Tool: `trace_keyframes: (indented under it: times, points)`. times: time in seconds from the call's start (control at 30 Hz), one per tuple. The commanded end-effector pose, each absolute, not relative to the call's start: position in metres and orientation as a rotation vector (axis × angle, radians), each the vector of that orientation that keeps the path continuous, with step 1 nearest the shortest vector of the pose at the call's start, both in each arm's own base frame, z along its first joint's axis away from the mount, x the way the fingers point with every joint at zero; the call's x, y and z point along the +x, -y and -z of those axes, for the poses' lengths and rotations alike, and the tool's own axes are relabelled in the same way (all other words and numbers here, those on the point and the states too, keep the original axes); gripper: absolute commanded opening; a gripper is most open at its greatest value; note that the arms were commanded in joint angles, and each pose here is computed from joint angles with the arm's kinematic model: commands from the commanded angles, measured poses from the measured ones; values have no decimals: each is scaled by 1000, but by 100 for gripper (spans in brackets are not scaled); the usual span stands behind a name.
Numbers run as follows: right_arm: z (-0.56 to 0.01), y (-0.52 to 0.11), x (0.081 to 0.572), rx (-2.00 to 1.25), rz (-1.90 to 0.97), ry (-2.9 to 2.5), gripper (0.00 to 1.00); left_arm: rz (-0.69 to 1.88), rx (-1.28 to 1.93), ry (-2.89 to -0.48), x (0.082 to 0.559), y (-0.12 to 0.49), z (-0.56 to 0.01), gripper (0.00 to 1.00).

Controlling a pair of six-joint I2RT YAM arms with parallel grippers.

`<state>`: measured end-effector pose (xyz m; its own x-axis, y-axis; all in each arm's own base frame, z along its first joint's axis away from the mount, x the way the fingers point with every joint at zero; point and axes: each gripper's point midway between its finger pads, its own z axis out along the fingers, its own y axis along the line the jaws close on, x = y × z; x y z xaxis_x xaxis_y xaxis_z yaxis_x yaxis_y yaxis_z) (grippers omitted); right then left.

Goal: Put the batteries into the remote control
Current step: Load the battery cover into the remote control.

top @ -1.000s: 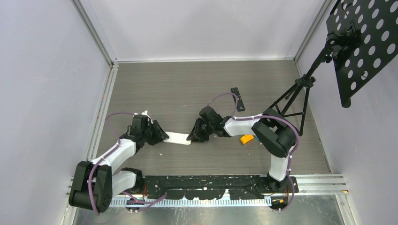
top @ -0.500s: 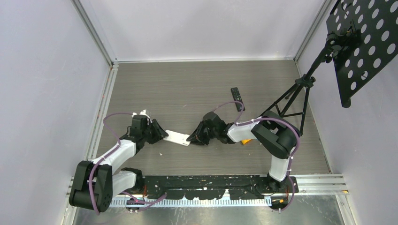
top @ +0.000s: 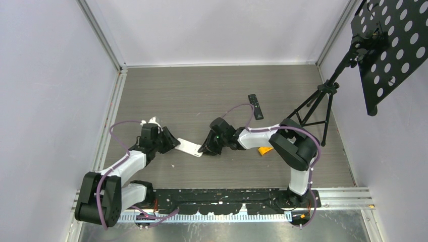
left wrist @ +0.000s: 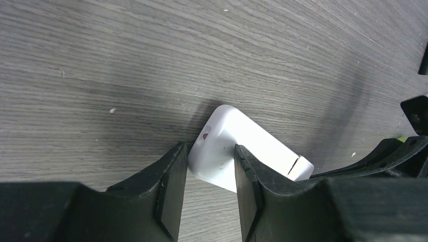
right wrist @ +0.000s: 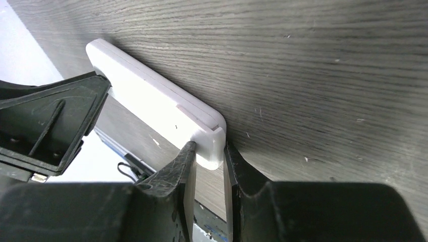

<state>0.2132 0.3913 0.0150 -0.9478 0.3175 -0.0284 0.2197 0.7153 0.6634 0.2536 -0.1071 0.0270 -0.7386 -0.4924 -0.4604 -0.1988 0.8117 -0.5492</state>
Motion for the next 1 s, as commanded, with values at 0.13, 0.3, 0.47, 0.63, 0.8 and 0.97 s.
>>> trace_keyframes:
  times: [0.13, 0.3, 0.47, 0.63, 0.8, 0.97]
  points:
    - [59, -352, 207, 399, -564, -2814, 33, 766, -470, -2534, 222, 131, -26, 55]
    - [52, -346, 207, 378, -562, -2788, 46, 631, -439, -2488, 238, 116, -45, 70]
    - [34, -354, 211, 322, -650, -2753, 57, 601, -405, -2501, 239, 113, -44, 76]
    - [26, -347, 218, 303, -628, -2745, 61, 572, -403, -2537, 233, 110, -38, 77]
    - [27, -331, 223, 315, -554, -2734, 66, 515, -402, -2549, 230, 102, -37, 80]
    - [19, -329, 230, 286, -547, -2697, 69, 495, -400, -2546, 228, 99, -41, 85]
